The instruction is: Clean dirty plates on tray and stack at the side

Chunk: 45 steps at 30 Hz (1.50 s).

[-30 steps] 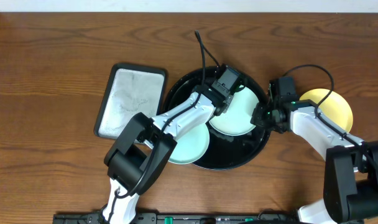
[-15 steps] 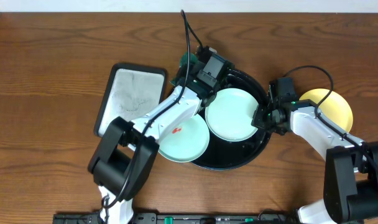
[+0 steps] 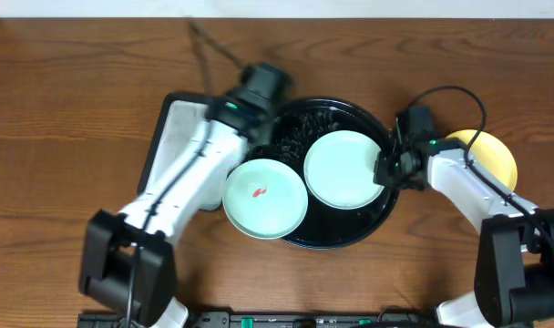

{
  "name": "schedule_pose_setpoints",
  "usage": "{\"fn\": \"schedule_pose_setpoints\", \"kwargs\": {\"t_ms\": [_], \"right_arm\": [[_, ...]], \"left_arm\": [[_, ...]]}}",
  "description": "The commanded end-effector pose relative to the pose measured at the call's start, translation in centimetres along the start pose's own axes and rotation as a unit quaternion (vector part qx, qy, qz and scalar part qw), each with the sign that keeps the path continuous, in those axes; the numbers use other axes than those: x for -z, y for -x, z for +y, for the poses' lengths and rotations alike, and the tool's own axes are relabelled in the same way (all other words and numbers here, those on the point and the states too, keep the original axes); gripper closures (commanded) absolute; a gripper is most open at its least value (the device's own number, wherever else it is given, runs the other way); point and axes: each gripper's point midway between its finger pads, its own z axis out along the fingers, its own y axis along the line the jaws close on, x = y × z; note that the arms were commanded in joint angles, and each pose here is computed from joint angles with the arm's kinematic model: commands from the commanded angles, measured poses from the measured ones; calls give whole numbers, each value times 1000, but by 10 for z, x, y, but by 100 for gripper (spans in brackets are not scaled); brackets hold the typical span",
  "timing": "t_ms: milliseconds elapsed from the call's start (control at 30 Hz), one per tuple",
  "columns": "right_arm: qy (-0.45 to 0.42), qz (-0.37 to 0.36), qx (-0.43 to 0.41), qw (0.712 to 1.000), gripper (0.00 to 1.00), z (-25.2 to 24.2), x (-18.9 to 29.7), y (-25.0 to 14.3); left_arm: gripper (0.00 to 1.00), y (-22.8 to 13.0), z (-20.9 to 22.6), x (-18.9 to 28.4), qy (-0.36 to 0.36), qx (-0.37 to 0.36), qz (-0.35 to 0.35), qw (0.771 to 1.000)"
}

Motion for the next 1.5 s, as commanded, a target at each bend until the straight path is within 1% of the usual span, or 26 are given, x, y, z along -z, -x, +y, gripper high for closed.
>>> {"fn": "schedule_pose_setpoints", "kwargs": {"t_ms": [0, 133, 200, 267, 433, 500, 600, 767, 900, 1067, 1200, 1300, 1467], "right_arm": [[-10, -62, 54, 997, 99, 4, 39, 32], [-29, -97, 87, 991, 99, 12, 70, 43], [-60, -122, 97, 986, 99, 11, 86, 49], [-96, -155, 106, 977, 99, 10, 105, 56], [-139, -217, 122, 958, 99, 18, 143, 63], [-166, -244, 129, 947, 99, 19, 158, 64], [-200, -273, 167, 926, 99, 27, 177, 61], [-288, -315, 208, 880, 99, 32, 204, 57], [-326, -333, 265, 845, 99, 51, 217, 48], [-368, -360, 306, 801, 99, 71, 235, 34], [-389, -386, 319, 773, 99, 85, 249, 24], [-390, -396, 331, 763, 99, 94, 252, 18], [-380, -401, 344, 759, 99, 103, 252, 12]], "left_arm": [[92, -20, 11, -8, -77, 72, 63, 992], [92, -35, 46, -15, -85, 125, 104, 983], [92, -38, 58, -18, -88, 145, 111, 979], [92, -39, 67, -20, -95, 162, 115, 975], [90, -42, 78, -23, -93, 179, 119, 972], [88, -44, 79, -23, -92, 180, 122, 972], [88, -47, 78, -24, -92, 180, 126, 971], [88, -48, 78, -24, -91, 179, 128, 971], [88, -48, 78, -24, -91, 179, 128, 971], [87, -48, 78, -24, -91, 179, 128, 971], [86, -48, 78, -24, -91, 179, 128, 971], [86, -48, 78, -24, -91, 179, 128, 971], [85, -48, 78, -24, -91, 179, 128, 971]]}}
